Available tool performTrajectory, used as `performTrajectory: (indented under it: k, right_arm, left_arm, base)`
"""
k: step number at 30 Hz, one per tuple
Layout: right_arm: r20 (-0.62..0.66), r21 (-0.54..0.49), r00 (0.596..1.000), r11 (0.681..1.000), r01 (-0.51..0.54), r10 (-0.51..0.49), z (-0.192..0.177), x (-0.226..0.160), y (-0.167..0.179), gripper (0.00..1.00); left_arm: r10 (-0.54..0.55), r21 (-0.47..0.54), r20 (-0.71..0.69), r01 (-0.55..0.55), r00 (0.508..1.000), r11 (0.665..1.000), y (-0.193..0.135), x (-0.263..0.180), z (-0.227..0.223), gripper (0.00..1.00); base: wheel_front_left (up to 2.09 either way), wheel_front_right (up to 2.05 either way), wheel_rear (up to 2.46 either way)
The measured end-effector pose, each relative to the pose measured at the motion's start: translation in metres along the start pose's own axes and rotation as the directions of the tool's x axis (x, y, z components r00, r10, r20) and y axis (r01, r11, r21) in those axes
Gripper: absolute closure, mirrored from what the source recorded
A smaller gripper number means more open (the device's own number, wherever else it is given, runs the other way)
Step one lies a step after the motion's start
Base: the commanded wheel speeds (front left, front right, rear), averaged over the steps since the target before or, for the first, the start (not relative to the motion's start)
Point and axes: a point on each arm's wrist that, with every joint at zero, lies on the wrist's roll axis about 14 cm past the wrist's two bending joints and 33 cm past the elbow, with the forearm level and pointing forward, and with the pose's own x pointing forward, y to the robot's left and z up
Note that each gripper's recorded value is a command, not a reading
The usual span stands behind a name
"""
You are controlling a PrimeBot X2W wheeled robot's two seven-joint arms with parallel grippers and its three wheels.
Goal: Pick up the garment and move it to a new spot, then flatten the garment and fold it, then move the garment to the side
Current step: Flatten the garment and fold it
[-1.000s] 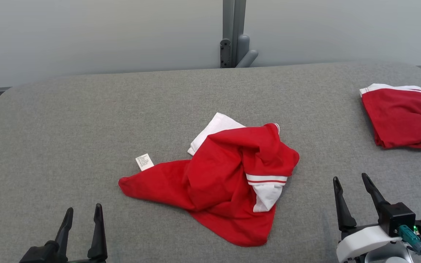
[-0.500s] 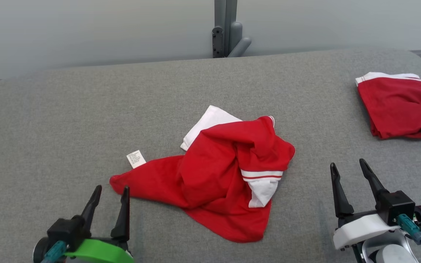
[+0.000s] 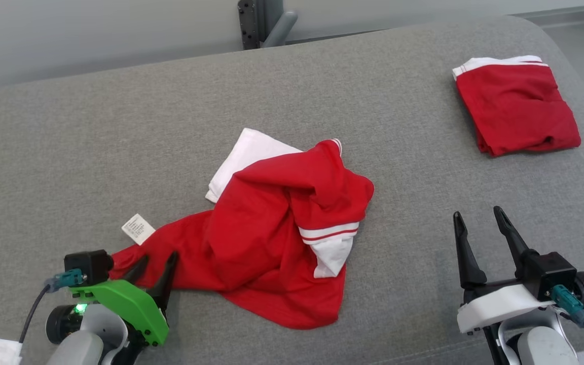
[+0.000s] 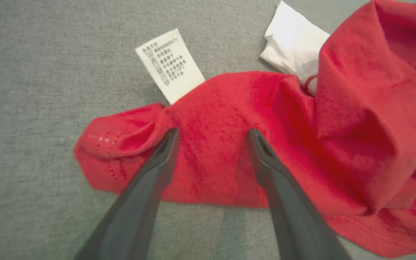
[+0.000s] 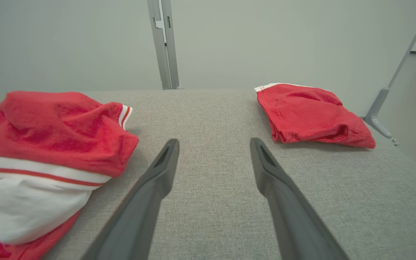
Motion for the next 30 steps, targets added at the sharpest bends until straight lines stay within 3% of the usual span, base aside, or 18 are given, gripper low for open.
performTrajectory:
  k: [11, 27, 28, 29, 30]
  right_arm:
    - [-0.049, 0.038, 0.994, 0.994, 0.101, -0.099, -0.015, -0.011, -0.029, 0.0]
    - [-0.047, 0.04, 0.993, 0.993, 0.109, -0.107, -0.014, -0.008, -0.032, 0.0]
    - [-0.046, 0.04, 0.994, 0.994, 0.105, -0.103, -0.014, -0.007, -0.031, 0.0]
    - [-0.045, 0.04, 0.994, 0.994, 0.102, -0.1, -0.014, -0.007, -0.03, 0.0]
    - [-0.044, 0.04, 0.994, 0.994, 0.101, -0.099, -0.014, -0.006, -0.029, 0.0]
  left_arm:
    - [-0.106, 0.086, 0.073, 0.099, 0.992, 0.991, -0.013, 0.033, 0.054, 1.0]
    - [-0.082, 0.102, 0.097, 0.072, 0.992, 0.992, -0.01, 0.031, 0.064, 1.0]
    - [-0.074, 0.089, 0.106, 0.065, 0.992, 0.994, -0.008, 0.03, 0.065, 0.59]
    - [-0.068, 0.078, 0.098, 0.061, 0.993, 0.995, -0.006, 0.028, 0.063, 0.0]
    - [-0.062, 0.07, 0.067, 0.057, 0.996, 0.996, -0.004, 0.025, 0.055, 0.0]
  base:
    - [0.0, 0.0, 0.0]
    - [0.0, 0.0, 0.0]
    - [0.0, 0.0, 0.0]
    - [0.0, 0.0, 0.0]
    - [0.0, 0.0, 0.0]
